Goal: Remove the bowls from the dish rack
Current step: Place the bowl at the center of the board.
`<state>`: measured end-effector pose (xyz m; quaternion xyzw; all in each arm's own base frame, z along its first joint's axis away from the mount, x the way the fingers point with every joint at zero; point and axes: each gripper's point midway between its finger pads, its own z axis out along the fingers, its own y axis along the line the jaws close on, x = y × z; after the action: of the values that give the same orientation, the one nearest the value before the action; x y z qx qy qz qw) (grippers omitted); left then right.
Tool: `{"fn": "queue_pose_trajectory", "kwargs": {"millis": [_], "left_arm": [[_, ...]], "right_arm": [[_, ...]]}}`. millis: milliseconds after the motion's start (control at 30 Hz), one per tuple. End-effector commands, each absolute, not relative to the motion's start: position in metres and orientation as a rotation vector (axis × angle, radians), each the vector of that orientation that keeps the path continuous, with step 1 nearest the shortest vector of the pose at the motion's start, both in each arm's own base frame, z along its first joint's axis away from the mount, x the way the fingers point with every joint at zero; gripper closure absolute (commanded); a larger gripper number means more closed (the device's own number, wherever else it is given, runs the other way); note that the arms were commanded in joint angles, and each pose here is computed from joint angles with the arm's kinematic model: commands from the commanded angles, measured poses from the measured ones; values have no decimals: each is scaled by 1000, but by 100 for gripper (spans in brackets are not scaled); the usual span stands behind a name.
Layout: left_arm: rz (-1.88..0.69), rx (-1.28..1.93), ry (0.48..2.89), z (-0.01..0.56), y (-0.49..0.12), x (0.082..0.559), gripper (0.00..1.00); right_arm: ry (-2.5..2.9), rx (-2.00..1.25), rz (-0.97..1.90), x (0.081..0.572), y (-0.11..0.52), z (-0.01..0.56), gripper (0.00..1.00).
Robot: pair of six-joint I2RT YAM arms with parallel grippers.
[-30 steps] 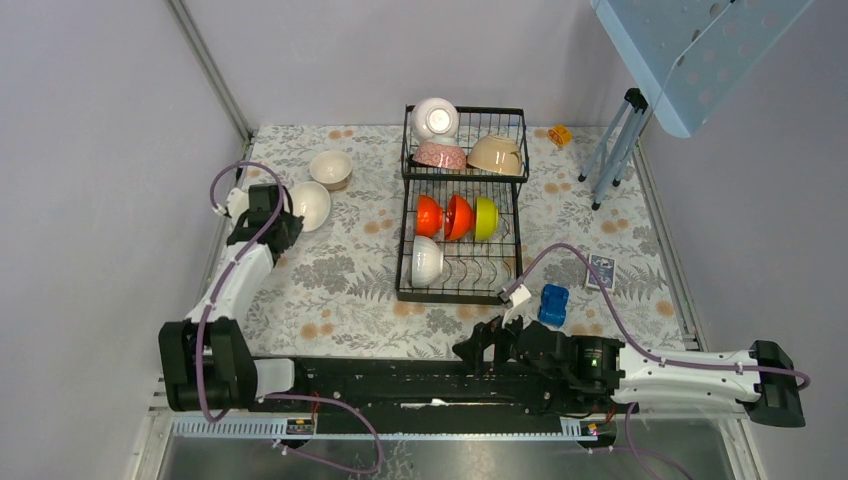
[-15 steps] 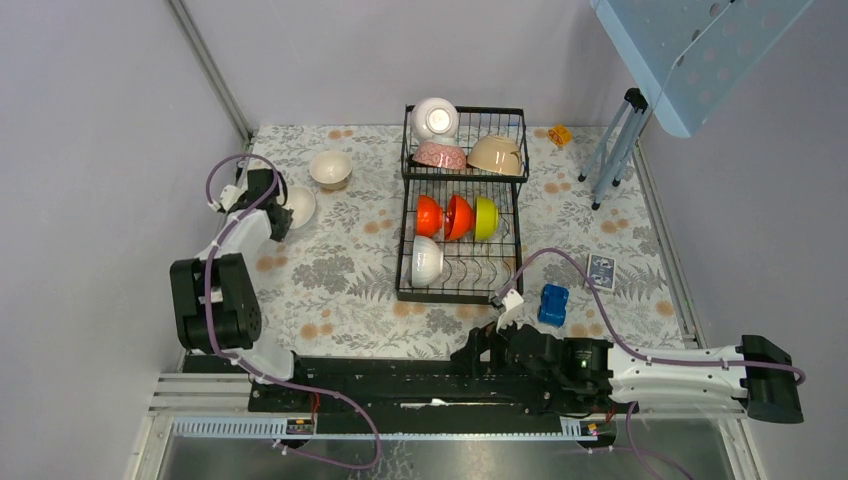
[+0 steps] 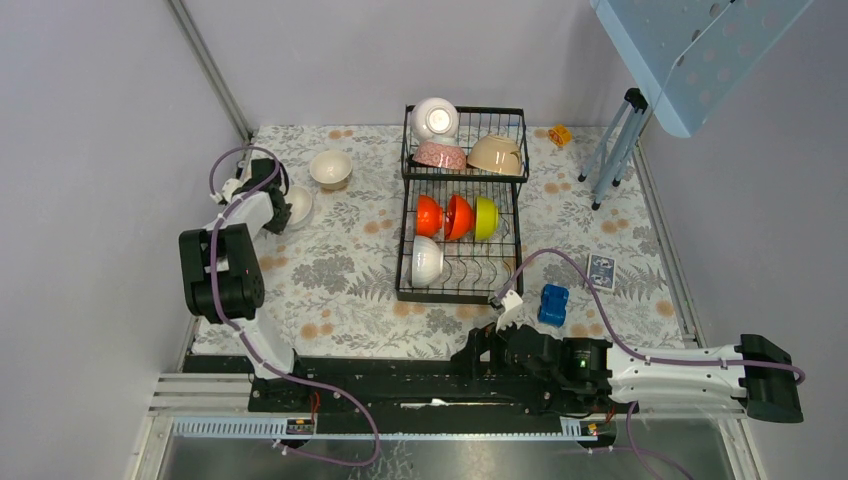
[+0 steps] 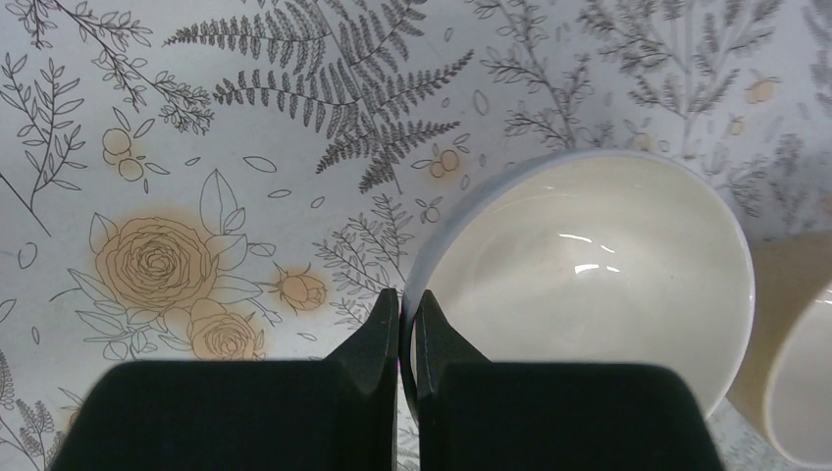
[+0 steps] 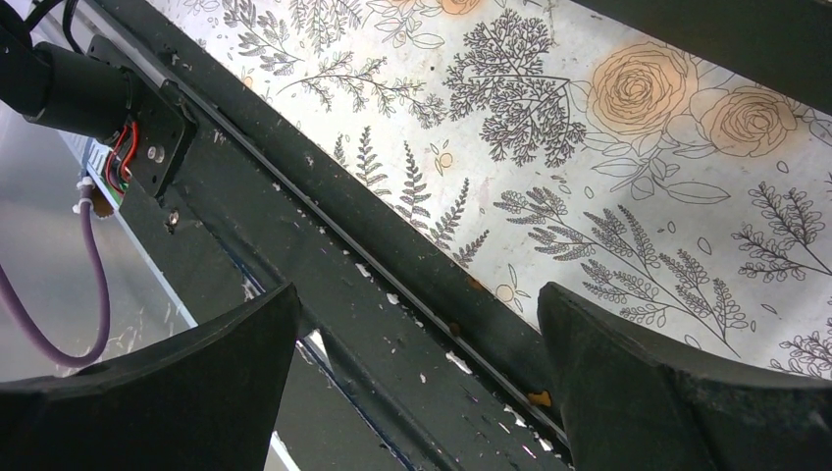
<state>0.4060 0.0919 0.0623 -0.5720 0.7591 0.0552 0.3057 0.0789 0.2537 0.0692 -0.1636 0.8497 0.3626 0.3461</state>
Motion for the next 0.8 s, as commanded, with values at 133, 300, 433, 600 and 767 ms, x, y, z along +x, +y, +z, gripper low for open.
{"fn": "queue_pose_trajectory", "kwargs": {"millis": [133, 300, 433, 600, 767], "left_arm": [[141, -1540, 1944, 67, 103, 425, 100], [145, -1545, 1955, 60, 104, 427, 100], [148, -1546, 1966, 56, 104, 426, 90], [126, -1532, 1980, 58, 100, 425, 71], [98, -1520, 1973, 69, 98, 423, 53]], "right_arm": [[2181, -391, 1012, 78, 264, 95, 3], [2172, -377, 1026, 78, 263, 99, 3], [2175, -378, 1014, 79, 261, 98, 3], [2181, -383, 1010, 78, 262, 96, 3], [2179, -386, 1015, 78, 262, 98, 2]]}}
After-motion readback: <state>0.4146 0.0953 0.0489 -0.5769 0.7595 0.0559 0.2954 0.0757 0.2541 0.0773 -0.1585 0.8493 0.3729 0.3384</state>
